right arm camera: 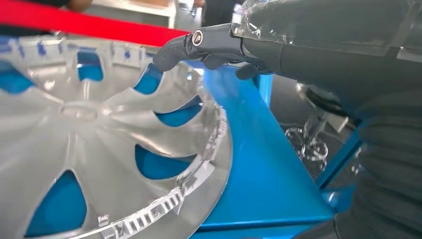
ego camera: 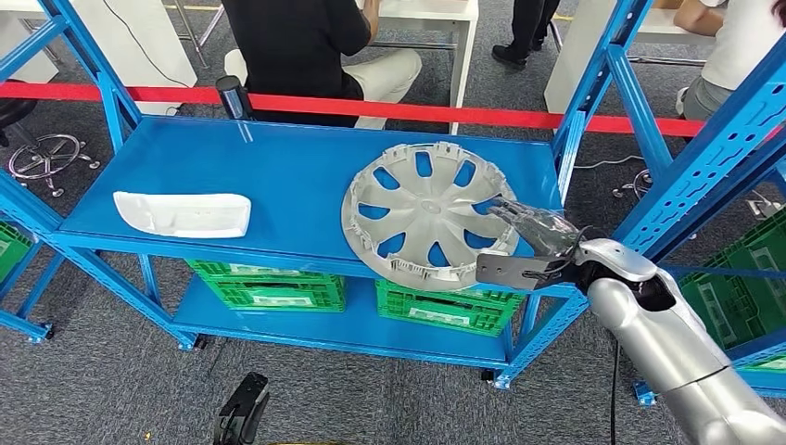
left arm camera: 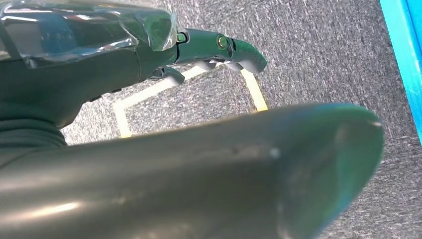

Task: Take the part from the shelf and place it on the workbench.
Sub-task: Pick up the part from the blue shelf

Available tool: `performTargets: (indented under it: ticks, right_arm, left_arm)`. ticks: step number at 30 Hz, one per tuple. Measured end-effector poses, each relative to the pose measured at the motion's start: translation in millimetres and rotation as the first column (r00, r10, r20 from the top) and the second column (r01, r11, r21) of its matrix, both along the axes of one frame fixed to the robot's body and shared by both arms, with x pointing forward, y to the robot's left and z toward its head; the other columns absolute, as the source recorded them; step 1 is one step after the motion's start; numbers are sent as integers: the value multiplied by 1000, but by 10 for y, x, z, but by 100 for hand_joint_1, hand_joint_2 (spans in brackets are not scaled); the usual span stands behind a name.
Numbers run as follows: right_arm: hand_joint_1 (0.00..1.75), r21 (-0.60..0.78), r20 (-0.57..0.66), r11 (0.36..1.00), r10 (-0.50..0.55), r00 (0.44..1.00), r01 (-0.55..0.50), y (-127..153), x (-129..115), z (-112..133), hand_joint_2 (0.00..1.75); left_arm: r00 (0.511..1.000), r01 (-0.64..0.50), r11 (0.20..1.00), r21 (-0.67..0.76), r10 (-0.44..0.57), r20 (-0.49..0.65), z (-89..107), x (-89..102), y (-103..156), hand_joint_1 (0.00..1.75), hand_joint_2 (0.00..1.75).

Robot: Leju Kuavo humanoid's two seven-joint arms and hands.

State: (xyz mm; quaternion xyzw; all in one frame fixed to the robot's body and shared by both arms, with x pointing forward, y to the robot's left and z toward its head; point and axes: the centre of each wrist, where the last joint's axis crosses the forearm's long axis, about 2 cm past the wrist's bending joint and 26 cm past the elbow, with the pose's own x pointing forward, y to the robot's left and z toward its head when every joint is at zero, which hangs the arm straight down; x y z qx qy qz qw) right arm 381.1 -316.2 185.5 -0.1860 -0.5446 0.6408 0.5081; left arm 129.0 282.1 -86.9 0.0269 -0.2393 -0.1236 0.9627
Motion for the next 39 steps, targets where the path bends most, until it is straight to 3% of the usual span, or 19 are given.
performTargets:
  ticks: [8,18,31,39]
  right_arm:
    - [0,-31,-52,999,37,998,-39,245,206,-50,175]
    - [0,46,-115,989,147,982,-142,802,189,-133,175]
    - [0,79,-148,982,180,972,-170,973,167,-176,175]
    - [0,112,-242,984,162,957,-138,1215,130,-270,175]
  left_arm:
    - [1000,-2,1000,-1,2,-1,2,14,-29,0,0]
    - [1000,-8,1000,19,9,-10,3,17,-36,0,0]
    - [1000,6,1000,26,-5,-13,2,16,-25,0,0]
    - [1000,14,999,30,-14,-16,15,61,-29,0,0]
